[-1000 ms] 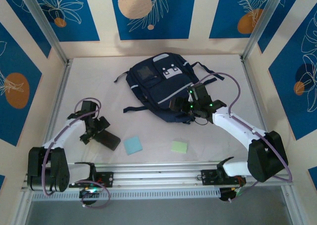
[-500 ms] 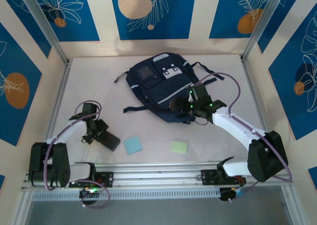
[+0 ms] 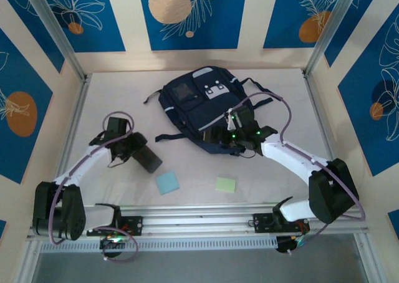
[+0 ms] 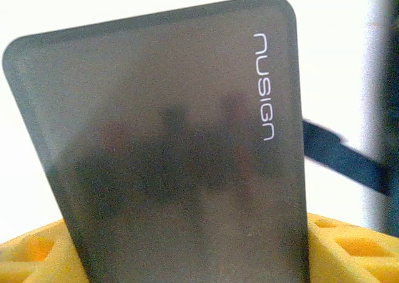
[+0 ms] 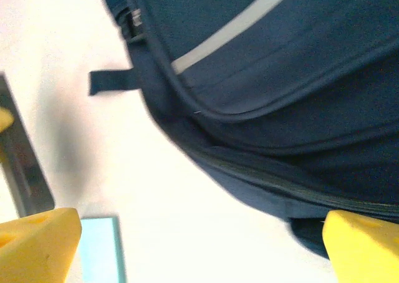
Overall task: Pack the student bag
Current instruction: Pick up the pencil case from the bottom-left of the table, then pass the pencil case.
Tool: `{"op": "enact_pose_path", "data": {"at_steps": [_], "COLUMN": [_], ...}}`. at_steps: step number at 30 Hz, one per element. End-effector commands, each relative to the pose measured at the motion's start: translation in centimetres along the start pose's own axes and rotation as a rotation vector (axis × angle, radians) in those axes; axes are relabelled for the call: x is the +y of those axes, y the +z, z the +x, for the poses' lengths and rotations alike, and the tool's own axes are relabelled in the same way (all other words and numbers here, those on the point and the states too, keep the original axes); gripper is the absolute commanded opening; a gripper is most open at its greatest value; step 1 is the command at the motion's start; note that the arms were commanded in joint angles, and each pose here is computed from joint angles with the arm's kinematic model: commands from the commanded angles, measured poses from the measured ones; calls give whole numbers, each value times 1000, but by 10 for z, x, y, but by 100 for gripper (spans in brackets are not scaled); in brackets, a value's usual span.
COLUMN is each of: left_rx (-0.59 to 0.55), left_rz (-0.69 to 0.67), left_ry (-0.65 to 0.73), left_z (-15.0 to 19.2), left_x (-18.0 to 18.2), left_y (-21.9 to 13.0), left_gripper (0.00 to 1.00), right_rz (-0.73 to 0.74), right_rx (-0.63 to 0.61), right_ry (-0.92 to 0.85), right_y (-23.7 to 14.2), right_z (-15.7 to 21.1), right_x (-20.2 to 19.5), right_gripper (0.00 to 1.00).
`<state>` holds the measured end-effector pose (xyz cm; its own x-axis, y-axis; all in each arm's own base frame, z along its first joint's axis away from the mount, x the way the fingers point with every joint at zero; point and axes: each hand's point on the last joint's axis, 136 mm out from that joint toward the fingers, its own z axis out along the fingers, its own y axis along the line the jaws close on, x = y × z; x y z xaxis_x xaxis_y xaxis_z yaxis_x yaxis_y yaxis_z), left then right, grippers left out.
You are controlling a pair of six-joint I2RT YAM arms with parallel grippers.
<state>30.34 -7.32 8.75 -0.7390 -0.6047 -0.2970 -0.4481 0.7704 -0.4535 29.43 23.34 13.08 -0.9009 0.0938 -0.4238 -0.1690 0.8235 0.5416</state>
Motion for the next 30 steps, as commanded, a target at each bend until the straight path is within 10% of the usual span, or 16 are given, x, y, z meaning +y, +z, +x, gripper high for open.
{"op": "enact_pose_path", "data": {"at_steps": [1,16,30], "left_rx": [2,4,19], "left_rz": [172,384,423], "left_ry": [62,180,182], "left_z": [-4,19,24], "left_x": [-62,-168,-181], "left_y": [-5,-4,-8], "left_gripper": [64,64,71], "right_rz": [-185,-380,-470], "right_rx": [39,165,221], "right_ry": [-52,-113,-86], "right_y": [4,33,41], "right_z": [-4,20,25], "right_x": [46,113,122], "right_gripper": [97,87,28]}}
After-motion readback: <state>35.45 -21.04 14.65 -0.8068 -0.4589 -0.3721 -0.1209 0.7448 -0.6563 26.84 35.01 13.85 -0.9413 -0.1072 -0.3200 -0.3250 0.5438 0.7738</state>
